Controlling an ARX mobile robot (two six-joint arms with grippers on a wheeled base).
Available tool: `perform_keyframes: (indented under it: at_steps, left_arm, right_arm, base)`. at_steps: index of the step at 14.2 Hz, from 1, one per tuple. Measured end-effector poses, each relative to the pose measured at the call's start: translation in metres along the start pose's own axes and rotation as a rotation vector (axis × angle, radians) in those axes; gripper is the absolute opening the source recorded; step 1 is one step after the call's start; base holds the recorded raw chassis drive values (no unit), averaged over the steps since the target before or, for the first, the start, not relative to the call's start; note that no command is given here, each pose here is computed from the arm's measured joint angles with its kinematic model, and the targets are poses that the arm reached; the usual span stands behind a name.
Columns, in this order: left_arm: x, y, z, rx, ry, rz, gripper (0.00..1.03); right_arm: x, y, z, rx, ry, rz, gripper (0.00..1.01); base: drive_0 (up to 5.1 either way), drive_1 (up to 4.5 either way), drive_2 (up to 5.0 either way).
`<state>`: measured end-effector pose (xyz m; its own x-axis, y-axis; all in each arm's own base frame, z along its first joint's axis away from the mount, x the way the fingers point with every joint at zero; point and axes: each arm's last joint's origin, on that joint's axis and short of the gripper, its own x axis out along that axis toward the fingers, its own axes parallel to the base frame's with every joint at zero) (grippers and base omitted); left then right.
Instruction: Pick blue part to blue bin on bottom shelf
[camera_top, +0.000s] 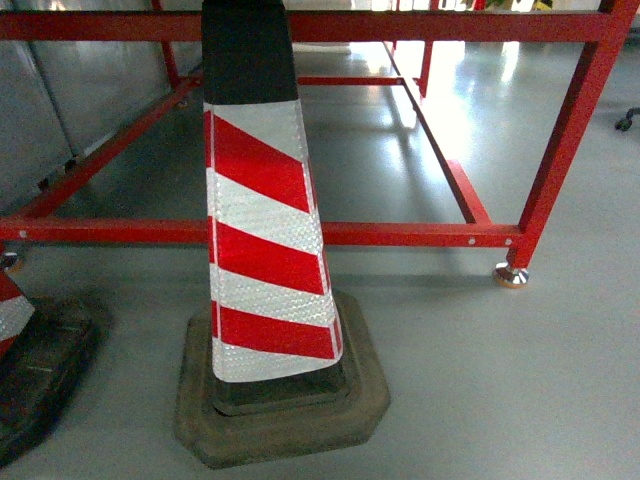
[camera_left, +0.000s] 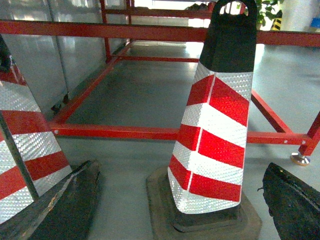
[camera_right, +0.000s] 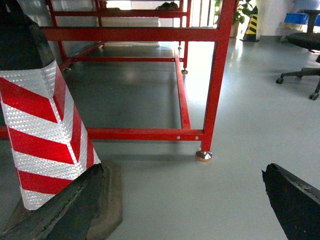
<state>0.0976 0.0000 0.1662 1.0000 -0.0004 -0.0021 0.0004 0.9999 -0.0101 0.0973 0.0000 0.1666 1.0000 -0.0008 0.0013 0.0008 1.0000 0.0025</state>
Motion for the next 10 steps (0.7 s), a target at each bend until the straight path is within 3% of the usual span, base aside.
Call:
perform_keyframes:
  at_steps: [10]
  left_arm:
    - [0.0, 0.0, 0.0, 0.0, 0.0, 0.0, 0.98]
  right_arm:
    - [0.0, 0.0, 0.0, 0.0, 0.0, 0.0, 0.98]
  base:
    - [0.0, 0.0, 0.0]
